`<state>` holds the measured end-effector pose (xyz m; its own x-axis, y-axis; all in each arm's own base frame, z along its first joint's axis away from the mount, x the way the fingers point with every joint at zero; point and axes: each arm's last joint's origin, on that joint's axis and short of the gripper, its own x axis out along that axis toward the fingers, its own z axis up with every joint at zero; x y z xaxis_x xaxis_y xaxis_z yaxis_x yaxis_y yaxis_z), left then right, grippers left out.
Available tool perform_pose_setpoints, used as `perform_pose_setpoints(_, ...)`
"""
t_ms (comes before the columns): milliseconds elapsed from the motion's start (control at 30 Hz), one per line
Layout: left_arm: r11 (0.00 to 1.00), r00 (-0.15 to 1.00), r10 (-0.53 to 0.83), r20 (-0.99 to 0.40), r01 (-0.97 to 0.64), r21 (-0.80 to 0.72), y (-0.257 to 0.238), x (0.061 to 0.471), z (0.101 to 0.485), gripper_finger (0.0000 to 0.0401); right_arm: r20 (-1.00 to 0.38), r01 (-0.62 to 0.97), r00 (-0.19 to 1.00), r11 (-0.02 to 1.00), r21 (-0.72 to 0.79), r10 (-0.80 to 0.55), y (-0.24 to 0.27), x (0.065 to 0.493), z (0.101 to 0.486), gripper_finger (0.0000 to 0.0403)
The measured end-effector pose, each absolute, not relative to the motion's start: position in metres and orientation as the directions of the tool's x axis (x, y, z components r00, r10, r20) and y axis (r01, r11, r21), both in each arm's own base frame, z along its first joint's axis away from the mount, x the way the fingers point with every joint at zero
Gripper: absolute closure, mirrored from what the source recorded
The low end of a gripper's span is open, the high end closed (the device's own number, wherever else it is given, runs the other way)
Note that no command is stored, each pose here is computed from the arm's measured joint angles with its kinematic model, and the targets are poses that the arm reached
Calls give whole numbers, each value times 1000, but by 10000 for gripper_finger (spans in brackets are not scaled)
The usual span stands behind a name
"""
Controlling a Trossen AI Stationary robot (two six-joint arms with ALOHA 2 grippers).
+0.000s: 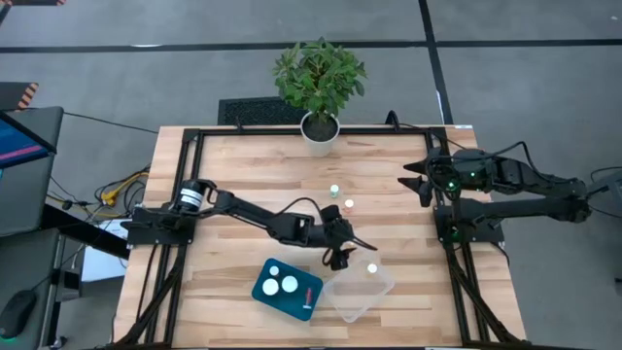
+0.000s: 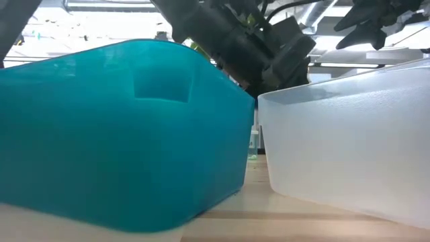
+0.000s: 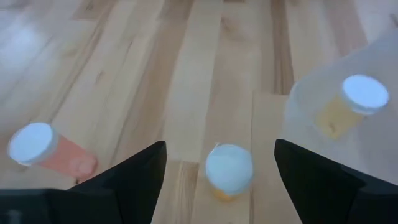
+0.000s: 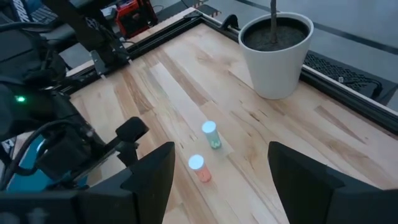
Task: Pick and place medicine bottles into bin by pill shape (circle, oval)
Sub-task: Put the small orange pill bottle into the transparent bin
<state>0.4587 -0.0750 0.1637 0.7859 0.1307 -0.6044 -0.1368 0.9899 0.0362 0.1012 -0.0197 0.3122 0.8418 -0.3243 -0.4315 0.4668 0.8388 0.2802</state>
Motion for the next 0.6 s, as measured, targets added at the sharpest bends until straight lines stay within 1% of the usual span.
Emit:
perform_pose_setpoints(167,993,784,118,-609,-103,59,-75,459,163,137,-431,467,842,839,281,-324,-20,101,312,132)
perform_pose_setpoints(333,995,779,96,-619,-88,45,-74,458,163,166,-432,467,842,838,281,-324,-20,101,312,132)
perform_pose_setpoints(600,996,775,91,-625,-79,46,-74,460,157,174,-431,467,842,838,281,-325,-20,101,312,132)
